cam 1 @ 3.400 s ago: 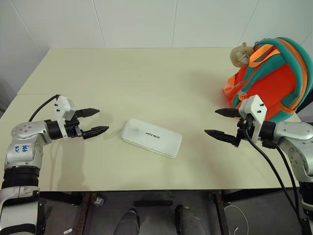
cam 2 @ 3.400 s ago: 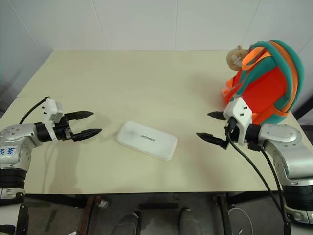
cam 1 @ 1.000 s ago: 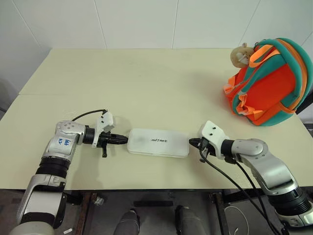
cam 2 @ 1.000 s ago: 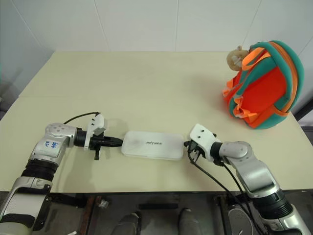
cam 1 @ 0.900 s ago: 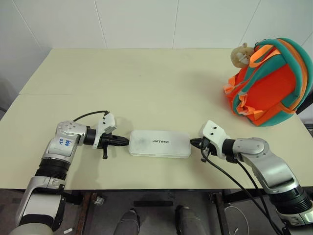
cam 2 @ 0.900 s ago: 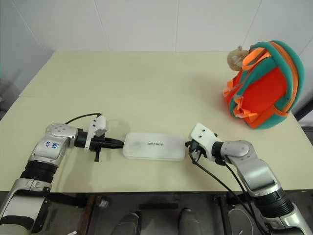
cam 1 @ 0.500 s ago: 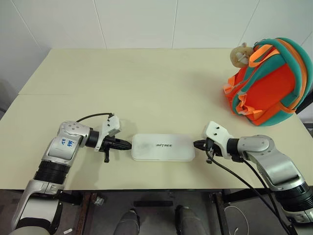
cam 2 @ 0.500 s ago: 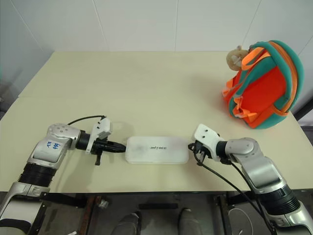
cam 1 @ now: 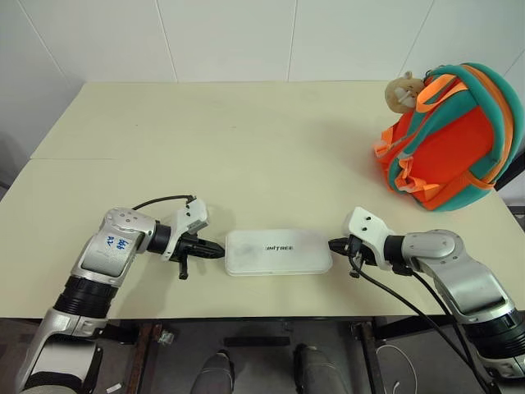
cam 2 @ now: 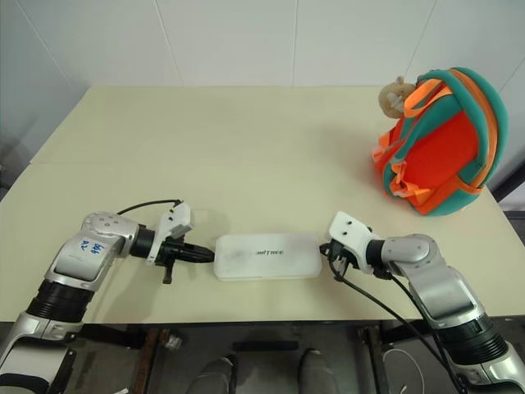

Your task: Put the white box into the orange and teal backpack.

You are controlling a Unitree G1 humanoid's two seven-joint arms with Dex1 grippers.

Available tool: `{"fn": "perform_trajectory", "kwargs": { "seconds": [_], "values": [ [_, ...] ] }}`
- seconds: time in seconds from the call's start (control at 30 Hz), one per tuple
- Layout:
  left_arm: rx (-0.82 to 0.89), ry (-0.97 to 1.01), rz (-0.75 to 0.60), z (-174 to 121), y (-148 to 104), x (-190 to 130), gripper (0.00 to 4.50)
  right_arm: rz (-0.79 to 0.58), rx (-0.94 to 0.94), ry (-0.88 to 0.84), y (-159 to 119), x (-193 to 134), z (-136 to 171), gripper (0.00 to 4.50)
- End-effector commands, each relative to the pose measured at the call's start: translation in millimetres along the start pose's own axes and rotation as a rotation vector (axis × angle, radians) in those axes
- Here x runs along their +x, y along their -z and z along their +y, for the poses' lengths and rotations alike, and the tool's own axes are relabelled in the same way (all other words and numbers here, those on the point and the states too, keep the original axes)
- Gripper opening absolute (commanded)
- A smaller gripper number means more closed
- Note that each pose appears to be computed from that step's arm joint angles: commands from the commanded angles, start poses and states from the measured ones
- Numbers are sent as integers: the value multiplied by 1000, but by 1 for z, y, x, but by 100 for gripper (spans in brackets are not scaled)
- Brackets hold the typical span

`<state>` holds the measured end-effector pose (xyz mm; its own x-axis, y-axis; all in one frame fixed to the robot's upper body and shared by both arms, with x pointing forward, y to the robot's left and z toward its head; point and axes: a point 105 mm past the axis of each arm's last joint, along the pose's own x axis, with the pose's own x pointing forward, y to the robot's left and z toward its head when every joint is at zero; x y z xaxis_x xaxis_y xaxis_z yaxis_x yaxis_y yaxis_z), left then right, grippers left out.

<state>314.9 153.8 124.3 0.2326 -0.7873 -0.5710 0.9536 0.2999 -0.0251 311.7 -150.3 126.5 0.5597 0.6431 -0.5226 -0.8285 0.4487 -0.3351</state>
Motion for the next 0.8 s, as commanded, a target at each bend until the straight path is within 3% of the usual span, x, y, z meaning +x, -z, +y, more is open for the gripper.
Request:
{"fn": "perform_trajectory", "kwargs": {
  "seconds": [0.03,0.37,0.47,0.57,0.7,0.8],
  "values": [
    [0,-62,-23,7,-4,-9,4,-2,-57,21,-4,-5,-6,0],
    [-31,-143,-103,19,-12,-28,4,62,-82,128,17,-24,-32,0],
    [-153,-199,-174,34,-24,-31,4,58,-98,187,14,-31,-46,0],
    [-261,-311,-253,59,-35,-33,0,52,-97,198,13,-34,-51,55],
    [-371,-340,-322,72,-46,-34,88,46,-107,218,12,-34,-56,187],
    [-407,-339,-379,75,-52,-35,185,39,-109,221,10,-33,-57,294]
  ]
}}
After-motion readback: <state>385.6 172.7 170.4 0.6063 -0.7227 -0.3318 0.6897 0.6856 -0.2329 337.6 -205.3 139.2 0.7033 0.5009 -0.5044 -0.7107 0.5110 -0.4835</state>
